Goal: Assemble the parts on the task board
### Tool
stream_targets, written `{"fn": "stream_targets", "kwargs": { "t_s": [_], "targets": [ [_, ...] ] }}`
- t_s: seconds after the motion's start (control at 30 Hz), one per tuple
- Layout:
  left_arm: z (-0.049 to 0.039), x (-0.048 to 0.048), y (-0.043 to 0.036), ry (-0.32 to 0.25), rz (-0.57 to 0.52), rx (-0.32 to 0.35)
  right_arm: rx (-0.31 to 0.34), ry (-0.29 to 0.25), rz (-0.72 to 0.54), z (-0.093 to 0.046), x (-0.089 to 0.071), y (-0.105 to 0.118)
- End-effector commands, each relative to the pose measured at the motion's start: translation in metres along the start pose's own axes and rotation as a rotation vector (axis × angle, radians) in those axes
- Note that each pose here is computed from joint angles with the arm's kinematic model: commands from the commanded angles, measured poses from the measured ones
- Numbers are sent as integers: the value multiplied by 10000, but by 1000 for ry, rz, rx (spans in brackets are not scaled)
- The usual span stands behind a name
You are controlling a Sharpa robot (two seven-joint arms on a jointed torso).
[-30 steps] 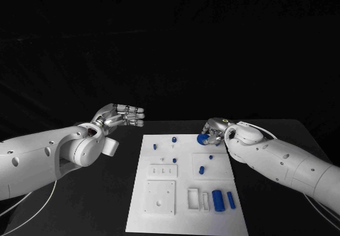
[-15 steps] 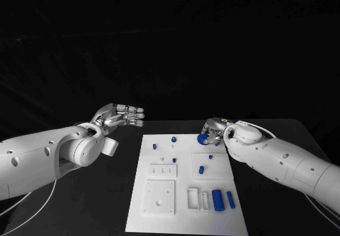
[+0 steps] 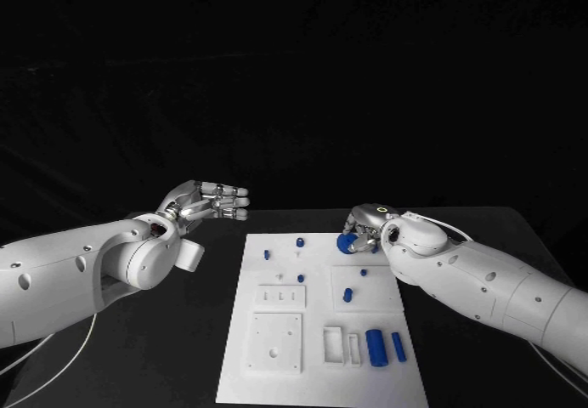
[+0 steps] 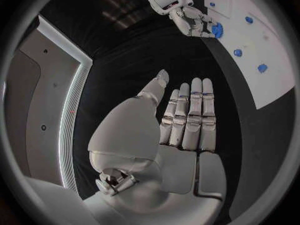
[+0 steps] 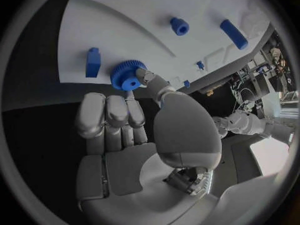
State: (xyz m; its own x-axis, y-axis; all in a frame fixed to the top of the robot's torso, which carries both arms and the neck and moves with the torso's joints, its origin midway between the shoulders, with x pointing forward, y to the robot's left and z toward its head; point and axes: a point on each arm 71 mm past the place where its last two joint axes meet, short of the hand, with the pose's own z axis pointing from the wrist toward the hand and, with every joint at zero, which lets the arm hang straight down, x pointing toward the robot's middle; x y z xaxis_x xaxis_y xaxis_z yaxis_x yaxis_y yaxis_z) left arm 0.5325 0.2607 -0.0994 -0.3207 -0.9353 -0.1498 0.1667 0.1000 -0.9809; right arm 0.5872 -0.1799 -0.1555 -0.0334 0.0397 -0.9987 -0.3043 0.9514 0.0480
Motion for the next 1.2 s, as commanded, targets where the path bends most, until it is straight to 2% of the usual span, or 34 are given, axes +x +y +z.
{"fn": "stream_targets", "kwargs": {
  "t_s": [0.03, 0.37, 0.6, 0.9, 1.2],
  "targets": [
    [4, 20, -19, 9, 4, 9, -5, -79, -43, -21, -63, 78],
    [4, 31, -21, 11, 5, 8, -108, -164, -8, -122, -219, 476],
    [7, 45, -22, 13, 4, 8, -170, -194, -9, -144, -267, 774],
    [25, 97, -29, 31, 17, 13, -219, -175, -28, -102, -114, 1095],
    [48, 160, -36, 47, 21, 18, -221, -115, -48, -32, 99, 1223]
  ]
}}
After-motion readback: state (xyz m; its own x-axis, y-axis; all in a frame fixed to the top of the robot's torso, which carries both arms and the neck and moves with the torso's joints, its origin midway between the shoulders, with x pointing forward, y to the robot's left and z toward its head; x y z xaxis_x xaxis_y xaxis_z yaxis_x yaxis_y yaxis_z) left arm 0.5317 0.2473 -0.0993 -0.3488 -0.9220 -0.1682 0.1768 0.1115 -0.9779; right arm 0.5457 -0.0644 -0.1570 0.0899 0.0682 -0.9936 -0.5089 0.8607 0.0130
